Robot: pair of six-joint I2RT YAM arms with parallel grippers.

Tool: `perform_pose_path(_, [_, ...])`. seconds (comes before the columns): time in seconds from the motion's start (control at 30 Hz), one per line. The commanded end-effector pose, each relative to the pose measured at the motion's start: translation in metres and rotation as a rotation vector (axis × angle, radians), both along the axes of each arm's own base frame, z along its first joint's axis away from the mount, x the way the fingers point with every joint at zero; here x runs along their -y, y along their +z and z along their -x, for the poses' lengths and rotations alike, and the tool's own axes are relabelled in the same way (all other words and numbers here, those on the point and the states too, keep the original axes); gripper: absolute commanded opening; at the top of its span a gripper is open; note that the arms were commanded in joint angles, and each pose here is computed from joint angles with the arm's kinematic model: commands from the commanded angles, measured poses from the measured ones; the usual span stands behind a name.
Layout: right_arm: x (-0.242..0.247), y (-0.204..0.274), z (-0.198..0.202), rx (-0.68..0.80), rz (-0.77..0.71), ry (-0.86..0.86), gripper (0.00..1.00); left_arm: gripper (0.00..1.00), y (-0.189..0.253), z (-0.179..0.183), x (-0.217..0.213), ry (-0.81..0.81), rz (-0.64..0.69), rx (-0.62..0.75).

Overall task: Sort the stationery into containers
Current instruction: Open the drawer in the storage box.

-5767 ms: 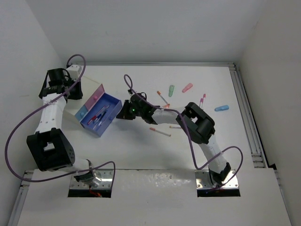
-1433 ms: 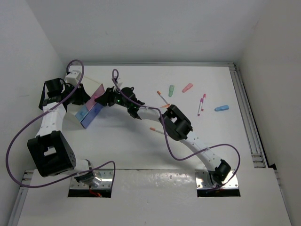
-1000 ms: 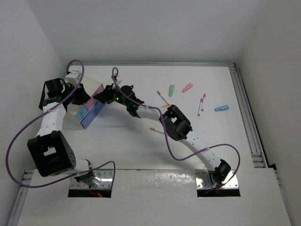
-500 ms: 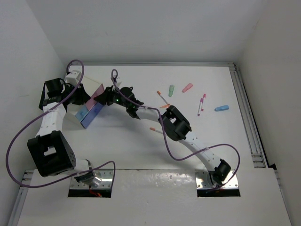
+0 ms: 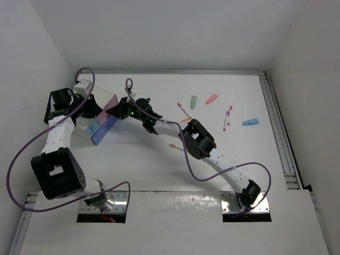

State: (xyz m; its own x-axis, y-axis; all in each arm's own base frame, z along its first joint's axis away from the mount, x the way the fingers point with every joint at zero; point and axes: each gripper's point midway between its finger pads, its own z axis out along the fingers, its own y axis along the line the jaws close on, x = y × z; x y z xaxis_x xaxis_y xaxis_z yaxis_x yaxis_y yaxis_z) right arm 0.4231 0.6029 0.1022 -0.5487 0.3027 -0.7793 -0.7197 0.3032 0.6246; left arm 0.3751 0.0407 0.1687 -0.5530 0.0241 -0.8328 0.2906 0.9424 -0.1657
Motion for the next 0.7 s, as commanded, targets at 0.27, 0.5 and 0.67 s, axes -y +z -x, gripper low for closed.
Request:
perform_pose_path(0.27, [0.029,0.031,-0.003,0.041,-0.033,0.028,0.00,0.26,-0.067,0.043,0.009,0.062,0.104,-0.322])
perform_pose_path(0.5, [0.045,0.028,0.013,0.030,-0.009,0.086,0.00,0.26,-0.076,0.041,-0.006,0.125,0.075,-0.348])
perform_pose_path(0.67, [0.044,0.026,0.011,0.027,-0.004,0.087,0.00,0.33,-0.059,0.039,0.009,-0.014,0.098,-0.279])
